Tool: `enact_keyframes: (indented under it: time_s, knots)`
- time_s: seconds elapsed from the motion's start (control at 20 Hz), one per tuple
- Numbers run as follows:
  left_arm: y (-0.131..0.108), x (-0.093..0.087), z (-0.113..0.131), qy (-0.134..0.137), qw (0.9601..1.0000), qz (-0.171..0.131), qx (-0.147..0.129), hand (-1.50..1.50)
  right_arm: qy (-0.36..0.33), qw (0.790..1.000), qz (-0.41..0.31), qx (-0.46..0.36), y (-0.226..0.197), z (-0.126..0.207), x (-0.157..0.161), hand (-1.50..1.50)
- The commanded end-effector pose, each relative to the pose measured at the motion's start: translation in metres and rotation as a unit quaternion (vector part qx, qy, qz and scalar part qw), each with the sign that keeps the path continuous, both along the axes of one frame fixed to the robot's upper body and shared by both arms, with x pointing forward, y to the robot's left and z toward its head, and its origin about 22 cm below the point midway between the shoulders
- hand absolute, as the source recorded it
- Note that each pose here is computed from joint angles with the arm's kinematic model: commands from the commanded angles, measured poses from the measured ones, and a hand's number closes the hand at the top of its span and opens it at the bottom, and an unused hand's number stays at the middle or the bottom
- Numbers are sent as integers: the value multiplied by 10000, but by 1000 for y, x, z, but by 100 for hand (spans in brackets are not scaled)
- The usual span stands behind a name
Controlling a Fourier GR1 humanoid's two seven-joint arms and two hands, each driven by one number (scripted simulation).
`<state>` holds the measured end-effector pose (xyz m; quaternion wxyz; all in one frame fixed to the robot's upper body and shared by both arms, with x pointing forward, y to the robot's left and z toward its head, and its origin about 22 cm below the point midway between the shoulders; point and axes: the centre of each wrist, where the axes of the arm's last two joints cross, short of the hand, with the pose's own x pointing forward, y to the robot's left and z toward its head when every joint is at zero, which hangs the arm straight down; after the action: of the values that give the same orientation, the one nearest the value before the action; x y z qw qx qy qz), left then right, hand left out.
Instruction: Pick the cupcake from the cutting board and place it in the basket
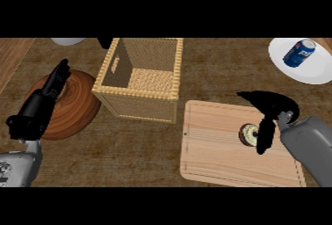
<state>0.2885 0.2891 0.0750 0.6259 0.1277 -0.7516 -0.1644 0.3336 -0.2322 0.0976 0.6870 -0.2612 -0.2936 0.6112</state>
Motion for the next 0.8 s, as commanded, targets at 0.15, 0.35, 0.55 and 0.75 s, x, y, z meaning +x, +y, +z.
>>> enact_keyframes:
  time_s: [0.15,0.35,0.55,0.75]
  knots:
    - [2,-12,-2,28,10000,-28,23,0,-67,9999,-100,83,-4,-18,-5,-150]
    - [18,6,16,89,10000,35,-3,0,3,9997,-131,187,-5,-17,2,-150]
    - [-5,3,3,7,10000,-58,-39,0,11,9999,-53,120,12,-29,-11,-150]
    - [15,-4,-7,15,10000,19,-3,0,153,9996,-235,39,-6,-55,-20,-150]
